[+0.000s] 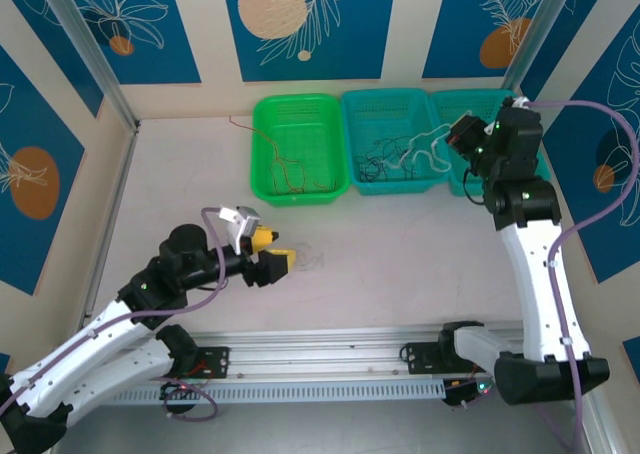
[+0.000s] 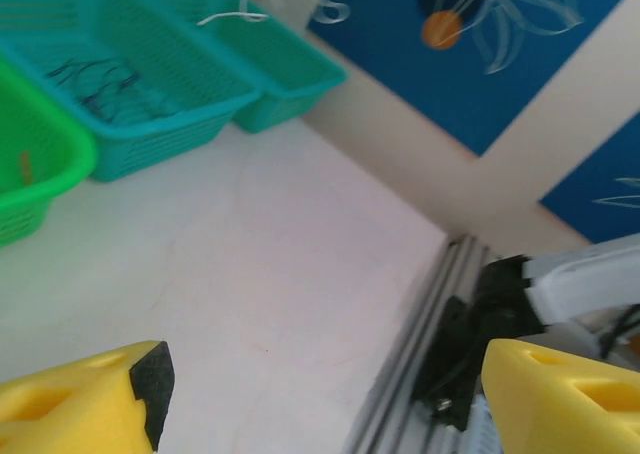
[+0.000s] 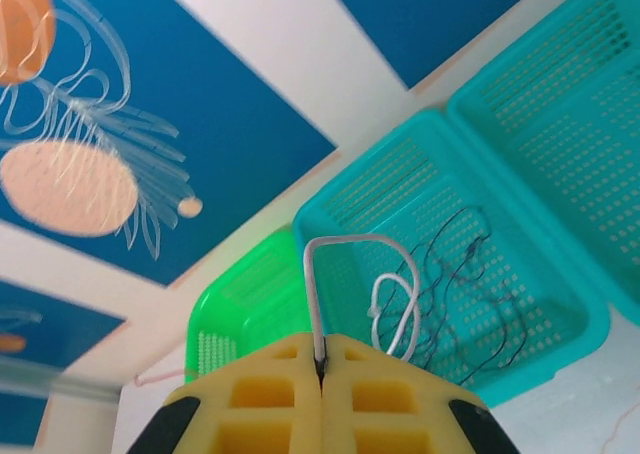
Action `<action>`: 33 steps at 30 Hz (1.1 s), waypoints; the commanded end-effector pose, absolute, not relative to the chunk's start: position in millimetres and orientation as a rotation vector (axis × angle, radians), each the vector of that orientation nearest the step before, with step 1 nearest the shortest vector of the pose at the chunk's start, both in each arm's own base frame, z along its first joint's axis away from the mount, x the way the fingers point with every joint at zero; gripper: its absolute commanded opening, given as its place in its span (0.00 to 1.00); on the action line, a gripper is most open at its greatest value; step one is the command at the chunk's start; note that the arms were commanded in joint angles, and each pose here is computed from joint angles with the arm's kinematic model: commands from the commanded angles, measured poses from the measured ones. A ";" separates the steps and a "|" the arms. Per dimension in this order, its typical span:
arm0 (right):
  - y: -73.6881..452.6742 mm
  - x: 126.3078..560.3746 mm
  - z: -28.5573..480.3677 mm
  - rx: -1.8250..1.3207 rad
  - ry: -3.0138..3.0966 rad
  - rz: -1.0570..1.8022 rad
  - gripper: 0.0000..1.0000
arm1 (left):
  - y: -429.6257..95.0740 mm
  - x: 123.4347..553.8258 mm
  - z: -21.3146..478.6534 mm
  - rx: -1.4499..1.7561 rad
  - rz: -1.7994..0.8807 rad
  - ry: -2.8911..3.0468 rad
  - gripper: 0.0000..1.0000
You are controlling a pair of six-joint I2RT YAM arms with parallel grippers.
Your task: Untangle the cables
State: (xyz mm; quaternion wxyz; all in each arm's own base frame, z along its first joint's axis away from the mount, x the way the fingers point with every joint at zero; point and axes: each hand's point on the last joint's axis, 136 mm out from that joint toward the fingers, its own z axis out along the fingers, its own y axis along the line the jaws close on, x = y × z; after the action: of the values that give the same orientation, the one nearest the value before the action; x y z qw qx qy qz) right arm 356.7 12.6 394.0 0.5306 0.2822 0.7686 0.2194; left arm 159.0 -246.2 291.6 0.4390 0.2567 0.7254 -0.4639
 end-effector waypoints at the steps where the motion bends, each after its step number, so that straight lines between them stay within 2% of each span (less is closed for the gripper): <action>1: -5.4 378.7 385.0 0.760 1.858 0.540 0.00 | -253.3 138.5 322.6 0.715 -1.289 1.650 0.82; 7: -63.1 433.2 368.6 0.893 1.851 0.490 0.00 | -249.1 137.2 319.2 0.721 -1.260 1.666 0.83; 14: -120.4 471.0 339.1 0.986 1.836 0.396 0.00 | -246.9 140.8 313.5 0.726 -1.212 1.685 0.83; 24: -143.8 502.1 258.1 1.041 2.018 0.287 0.00 | -251.5 157.7 306.7 0.711 -1.135 1.730 0.83; 28: -173.4 498.6 225.4 1.108 2.088 -0.003 0.00 | -251.1 162.3 304.0 0.699 -1.111 1.748 0.83; 33: -205.4 498.7 227.9 1.027 2.030 -0.336 0.00 | -247.1 162.3 305.4 0.681 -1.100 1.753 0.85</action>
State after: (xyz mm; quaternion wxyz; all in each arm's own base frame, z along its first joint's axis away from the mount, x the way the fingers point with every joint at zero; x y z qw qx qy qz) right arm 503.9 -180.0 203.2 0.3768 0.4274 0.8212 -0.0311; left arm 162.7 -251.4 286.7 0.4392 0.2751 0.7262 -0.4517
